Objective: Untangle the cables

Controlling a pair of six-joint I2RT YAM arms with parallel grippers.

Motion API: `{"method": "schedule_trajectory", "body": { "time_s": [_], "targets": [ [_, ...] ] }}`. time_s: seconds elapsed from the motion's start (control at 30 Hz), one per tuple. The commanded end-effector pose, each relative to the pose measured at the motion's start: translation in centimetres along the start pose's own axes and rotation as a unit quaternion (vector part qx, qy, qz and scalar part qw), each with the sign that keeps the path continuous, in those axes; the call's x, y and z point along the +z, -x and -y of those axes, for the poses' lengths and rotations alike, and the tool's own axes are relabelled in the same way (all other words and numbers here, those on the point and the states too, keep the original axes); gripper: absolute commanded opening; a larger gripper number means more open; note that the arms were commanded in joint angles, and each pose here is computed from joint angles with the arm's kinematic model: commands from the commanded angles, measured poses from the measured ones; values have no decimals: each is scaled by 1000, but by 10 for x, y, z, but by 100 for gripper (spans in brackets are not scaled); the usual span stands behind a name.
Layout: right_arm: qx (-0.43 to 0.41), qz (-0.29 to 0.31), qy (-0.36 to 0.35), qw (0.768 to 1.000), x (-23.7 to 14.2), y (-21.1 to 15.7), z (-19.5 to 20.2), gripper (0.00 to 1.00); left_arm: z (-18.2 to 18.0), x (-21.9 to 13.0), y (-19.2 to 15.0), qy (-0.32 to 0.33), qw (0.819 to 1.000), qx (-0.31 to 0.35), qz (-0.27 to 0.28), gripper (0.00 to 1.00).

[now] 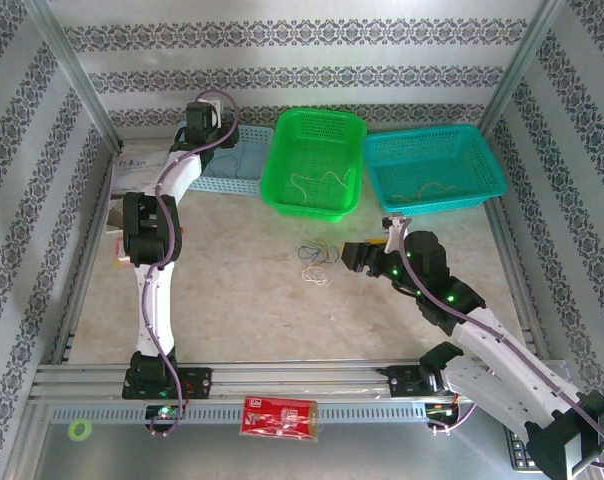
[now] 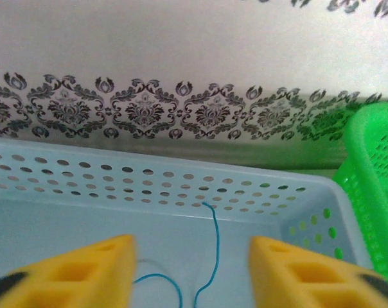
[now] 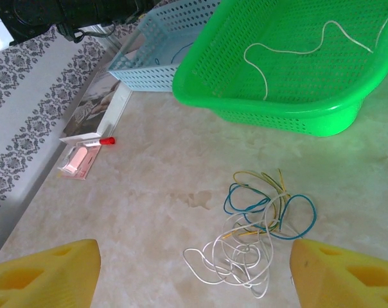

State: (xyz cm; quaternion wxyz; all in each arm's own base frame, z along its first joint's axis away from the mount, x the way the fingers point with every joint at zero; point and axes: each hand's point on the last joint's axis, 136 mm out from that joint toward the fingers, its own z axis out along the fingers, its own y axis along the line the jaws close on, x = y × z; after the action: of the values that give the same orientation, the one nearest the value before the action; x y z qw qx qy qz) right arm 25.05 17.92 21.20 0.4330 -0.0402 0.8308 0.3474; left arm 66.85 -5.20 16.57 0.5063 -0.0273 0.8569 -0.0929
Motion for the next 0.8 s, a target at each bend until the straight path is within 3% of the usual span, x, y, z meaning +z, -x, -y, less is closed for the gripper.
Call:
{"method": "schedule_trajectory", "body": {
  "time_s": [0.0, 0.2, 0.4, 0.57, 0.77],
  "targets": [
    [4, 15, -5, 1000, -5, 12, -2, 78, -3, -17, 18, -4, 1000, -6, 7, 64],
    [9, 16, -5, 1000, -7, 14, -3, 77, 17, -52, 57, -43, 998, -25, 46, 80],
    [11, -10, -18, 1000, -2, 5, 2, 76, 48, -109, 80, -121, 986, -87, 79, 93],
    [25, -27, -40, 999, 3, -5, 12, 75, 66, -163, 70, -173, 973, -132, 75, 100],
    [45, -52, -63, 996, 20, -25, 30, 73, 82, -218, 7, -223, 956, -191, 25, 100]
  ]
}}
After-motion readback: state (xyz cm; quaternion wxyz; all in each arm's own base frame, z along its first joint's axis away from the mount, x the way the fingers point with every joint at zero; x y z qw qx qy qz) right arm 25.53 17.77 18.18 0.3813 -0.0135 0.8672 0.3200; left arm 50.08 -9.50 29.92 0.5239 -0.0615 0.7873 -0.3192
